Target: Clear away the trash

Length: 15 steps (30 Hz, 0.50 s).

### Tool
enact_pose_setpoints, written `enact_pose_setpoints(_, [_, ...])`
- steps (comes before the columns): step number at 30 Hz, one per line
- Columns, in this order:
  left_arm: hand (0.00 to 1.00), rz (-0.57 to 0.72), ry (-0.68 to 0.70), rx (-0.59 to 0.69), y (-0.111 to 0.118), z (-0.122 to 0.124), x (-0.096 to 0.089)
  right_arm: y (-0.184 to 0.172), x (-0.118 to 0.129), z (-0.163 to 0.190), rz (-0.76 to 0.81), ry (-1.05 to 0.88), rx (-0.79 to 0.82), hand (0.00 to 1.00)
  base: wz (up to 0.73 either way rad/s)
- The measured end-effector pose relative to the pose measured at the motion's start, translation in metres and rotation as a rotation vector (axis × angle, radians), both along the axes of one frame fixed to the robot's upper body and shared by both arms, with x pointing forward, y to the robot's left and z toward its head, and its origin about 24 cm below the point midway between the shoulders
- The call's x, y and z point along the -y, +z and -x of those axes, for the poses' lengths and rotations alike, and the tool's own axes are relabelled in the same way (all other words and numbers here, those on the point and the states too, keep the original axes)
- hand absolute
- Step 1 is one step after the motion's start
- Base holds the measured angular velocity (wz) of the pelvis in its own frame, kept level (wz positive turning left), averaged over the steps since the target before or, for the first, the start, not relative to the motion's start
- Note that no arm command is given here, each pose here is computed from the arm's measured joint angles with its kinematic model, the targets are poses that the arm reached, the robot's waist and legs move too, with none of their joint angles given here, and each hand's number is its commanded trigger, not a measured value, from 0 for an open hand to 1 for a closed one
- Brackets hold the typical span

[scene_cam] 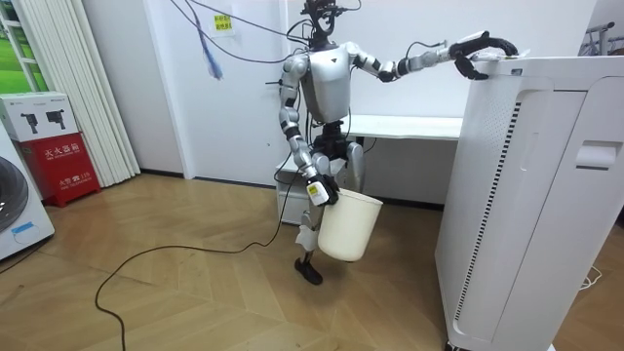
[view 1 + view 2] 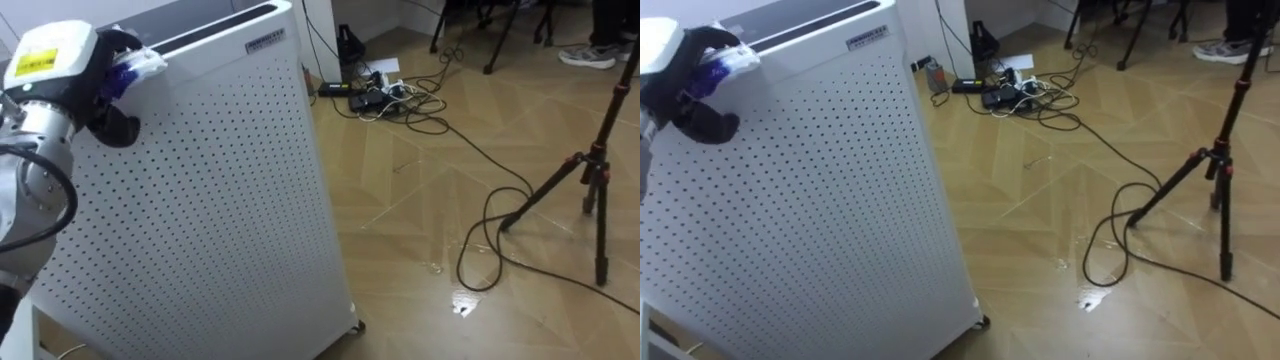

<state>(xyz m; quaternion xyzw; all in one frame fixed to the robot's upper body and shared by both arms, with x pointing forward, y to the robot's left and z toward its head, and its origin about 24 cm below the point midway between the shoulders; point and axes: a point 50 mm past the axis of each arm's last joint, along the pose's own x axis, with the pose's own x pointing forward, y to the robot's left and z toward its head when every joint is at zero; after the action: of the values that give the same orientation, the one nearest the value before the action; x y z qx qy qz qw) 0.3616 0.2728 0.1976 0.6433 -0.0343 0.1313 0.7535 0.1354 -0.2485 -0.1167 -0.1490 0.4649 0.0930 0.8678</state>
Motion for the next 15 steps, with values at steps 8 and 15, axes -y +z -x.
enact_pose_setpoints(8, [1.0,0.029,0.061,-0.04,0.0029,-0.0074,-0.0052,-0.0031,0.0037,0.0052,0.021,-0.033,-0.055,1.0,-0.04])
enact_pose_setpoints(15, [1.0,0.04,0.066,-0.05,0.0048,-0.0084,-0.0033,-0.0026,0.0038,0.0032,0.024,-0.04,-0.067,1.0,0.0])
